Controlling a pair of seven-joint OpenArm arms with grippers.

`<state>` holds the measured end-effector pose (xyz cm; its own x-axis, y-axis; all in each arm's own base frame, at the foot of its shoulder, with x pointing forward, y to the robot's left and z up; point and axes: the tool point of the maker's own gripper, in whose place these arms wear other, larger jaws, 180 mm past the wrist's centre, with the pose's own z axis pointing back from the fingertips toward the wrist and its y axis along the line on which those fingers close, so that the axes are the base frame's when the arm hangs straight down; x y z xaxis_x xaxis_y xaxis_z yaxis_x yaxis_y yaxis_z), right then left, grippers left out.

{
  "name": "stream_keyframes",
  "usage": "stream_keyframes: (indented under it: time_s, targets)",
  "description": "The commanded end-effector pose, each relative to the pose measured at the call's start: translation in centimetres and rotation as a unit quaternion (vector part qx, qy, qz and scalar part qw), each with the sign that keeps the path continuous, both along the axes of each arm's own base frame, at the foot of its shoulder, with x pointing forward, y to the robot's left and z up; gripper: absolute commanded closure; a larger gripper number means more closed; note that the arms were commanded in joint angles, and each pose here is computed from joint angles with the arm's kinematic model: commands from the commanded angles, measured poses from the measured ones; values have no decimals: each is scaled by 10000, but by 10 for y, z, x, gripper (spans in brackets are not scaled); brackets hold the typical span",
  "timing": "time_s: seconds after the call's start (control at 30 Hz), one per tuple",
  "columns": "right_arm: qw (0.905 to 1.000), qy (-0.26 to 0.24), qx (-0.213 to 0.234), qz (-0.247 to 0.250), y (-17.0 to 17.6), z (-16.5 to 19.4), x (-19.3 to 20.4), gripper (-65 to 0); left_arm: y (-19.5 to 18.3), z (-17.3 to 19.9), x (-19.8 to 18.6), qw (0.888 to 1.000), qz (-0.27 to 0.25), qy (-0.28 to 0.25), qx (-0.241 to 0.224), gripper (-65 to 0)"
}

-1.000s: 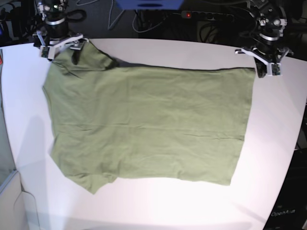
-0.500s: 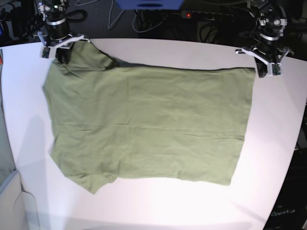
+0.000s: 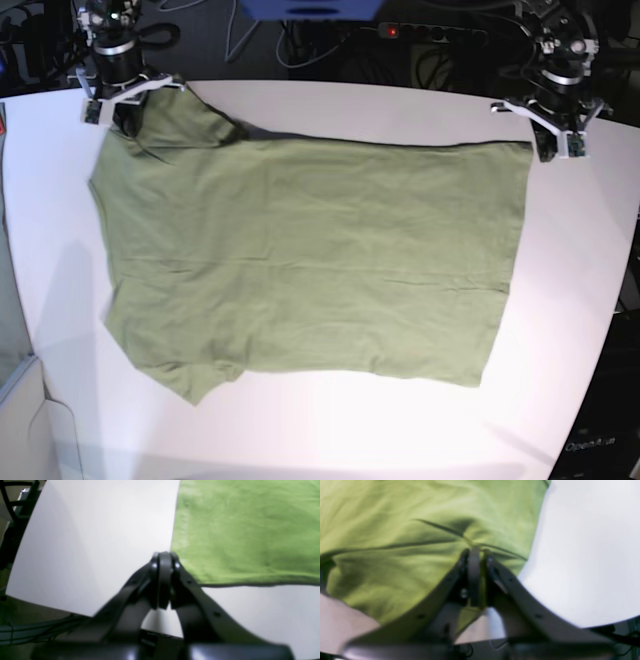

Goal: Fold the T-shirt properly
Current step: 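Close the right gripper on the shirt edge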

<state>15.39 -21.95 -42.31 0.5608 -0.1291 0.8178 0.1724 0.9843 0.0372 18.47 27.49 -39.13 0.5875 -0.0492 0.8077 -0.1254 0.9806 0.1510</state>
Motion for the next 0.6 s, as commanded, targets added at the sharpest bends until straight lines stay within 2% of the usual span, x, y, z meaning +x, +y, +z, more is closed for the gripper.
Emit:
stream_keyframes:
  time_s: [0.0,0.1,0.17,0.3,0.43,0.57]
  targets:
    - [9998,-197,-64,46,-3,10,4,-136,4,12,5,9997,5,-207,87,-6]
    - [9998,-178,-59,31,-3,10,0,-274,4,12,5,9997,5,-215,87,-6]
    - [9998,-184,-35,13,-3,9,0,-329,4,12,5,9997,5,-215,87,-6]
    - [9998,-198,-10,-13,-2,9,2,-361,3,12,5,9997,-2,-216,85,-6]
    - [9989,-309,298,-202,-3,10,3,-390,3,12,5,9997,-2,-216,85,-6]
    - [9986,-350,246,-308,-14,14,2,-429,3,12,5,9997,-2,-216,85,-6]
